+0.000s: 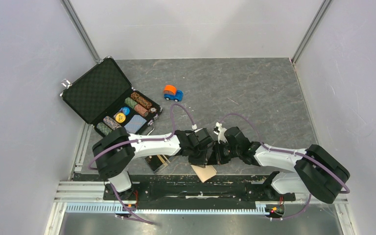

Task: Put the credit cards into the card holder
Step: Close the card holder at the corner of the board.

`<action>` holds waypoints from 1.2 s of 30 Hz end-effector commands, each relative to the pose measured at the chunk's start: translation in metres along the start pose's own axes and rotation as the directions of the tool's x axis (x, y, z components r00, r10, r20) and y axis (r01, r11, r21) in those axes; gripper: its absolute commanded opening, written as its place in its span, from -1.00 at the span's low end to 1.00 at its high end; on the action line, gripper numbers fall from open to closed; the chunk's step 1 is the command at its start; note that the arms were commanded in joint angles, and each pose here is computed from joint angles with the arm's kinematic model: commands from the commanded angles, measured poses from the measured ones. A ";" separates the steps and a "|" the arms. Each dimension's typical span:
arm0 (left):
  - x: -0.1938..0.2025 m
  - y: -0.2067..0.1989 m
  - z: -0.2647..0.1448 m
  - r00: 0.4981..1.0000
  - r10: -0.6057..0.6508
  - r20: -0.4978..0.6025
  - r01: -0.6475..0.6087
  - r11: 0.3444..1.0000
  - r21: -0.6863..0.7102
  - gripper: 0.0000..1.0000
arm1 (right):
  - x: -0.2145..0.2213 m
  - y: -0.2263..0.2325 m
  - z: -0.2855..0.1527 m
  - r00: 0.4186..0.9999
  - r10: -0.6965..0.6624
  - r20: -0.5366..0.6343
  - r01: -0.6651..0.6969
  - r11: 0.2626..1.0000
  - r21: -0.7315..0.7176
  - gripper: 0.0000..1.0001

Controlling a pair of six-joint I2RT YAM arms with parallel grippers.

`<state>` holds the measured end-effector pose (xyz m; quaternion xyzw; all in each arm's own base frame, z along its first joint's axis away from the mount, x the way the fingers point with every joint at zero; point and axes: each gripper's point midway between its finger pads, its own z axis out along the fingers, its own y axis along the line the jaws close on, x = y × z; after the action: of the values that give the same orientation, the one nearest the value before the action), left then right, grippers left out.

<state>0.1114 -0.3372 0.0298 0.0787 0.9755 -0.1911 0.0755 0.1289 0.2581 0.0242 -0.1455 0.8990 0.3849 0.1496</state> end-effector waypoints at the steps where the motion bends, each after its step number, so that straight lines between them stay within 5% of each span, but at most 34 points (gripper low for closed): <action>1: -0.002 0.005 -0.006 0.999 -0.015 0.031 0.015 1.000 -0.022 -0.95 | 0.019 -0.013 -0.001 0.997 -0.006 -0.071 0.011 0.997 0.071 -0.74; 16: -0.010 -0.015 -0.023 0.998 -0.013 0.054 0.011 0.999 0.042 -0.96 | -0.013 0.009 -0.010 0.998 -0.036 0.056 0.035 0.999 0.031 -0.53; 36: 0.006 0.003 -0.008 1.000 -0.029 0.011 0.029 0.999 -0.012 -0.96 | -0.011 0.020 -0.002 0.999 -0.017 0.036 0.019 0.999 -0.040 -0.77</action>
<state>0.1092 -0.3345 0.0375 0.0803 0.9751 -0.1915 0.0785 0.1278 0.2599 0.0338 -0.1426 0.8976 0.3854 0.1595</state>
